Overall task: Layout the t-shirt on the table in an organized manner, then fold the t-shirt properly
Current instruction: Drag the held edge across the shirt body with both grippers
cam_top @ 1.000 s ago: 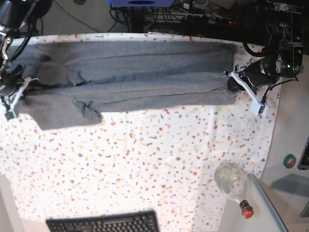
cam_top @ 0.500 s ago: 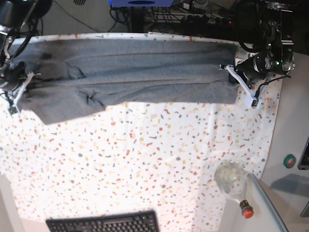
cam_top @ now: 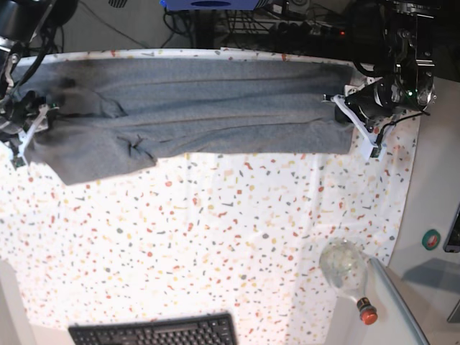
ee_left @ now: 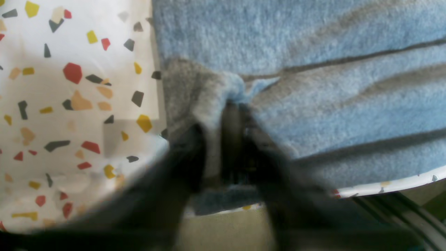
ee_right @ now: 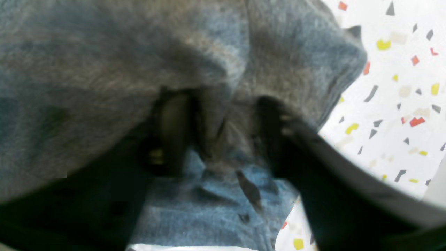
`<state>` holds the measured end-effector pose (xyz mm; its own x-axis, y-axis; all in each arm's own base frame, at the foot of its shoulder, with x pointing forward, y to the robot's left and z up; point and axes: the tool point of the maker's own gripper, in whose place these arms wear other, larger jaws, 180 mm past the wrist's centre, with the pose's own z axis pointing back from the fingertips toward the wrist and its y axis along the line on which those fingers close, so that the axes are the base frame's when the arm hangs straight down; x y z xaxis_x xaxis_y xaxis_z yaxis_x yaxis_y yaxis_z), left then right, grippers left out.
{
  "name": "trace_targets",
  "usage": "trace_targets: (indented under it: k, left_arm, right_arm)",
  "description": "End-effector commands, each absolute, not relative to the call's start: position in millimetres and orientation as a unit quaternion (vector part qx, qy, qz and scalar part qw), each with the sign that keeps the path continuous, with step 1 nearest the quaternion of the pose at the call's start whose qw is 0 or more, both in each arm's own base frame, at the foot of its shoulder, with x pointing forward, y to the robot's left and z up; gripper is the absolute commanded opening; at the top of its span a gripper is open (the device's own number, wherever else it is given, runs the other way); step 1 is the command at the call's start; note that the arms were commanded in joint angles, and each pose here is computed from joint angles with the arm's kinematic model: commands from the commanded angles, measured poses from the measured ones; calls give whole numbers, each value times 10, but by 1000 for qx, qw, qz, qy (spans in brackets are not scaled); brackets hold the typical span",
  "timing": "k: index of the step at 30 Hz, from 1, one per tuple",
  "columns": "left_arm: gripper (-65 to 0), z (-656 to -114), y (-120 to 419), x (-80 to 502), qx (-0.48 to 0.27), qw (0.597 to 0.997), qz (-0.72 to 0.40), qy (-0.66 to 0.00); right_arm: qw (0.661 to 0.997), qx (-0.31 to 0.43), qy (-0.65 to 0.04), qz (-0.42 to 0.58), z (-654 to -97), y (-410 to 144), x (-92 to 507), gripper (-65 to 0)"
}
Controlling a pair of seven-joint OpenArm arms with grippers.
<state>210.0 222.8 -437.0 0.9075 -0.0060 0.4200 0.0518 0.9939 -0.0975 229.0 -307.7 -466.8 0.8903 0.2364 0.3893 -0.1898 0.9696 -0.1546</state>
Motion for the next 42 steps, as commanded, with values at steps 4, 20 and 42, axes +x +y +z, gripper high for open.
trace_targets:
  k: [4,20,42]
  left_arm:
    - [-209,-4213,2438,2206,-37,969,8,-244]
    - [-650,-4380,2071,2211,-74,967,36,-241]
    - [-650,-4884,2017,2957,-16,975,4,-221]
  right_arm:
    - [958,-95,-251,99,-4330,-3282,2387,-212]
    - [953,-45,-300,-10,-4473,-3295,2593,-650]
    - [950,-10,-298,-92,-5021,-3429,3231,-650]
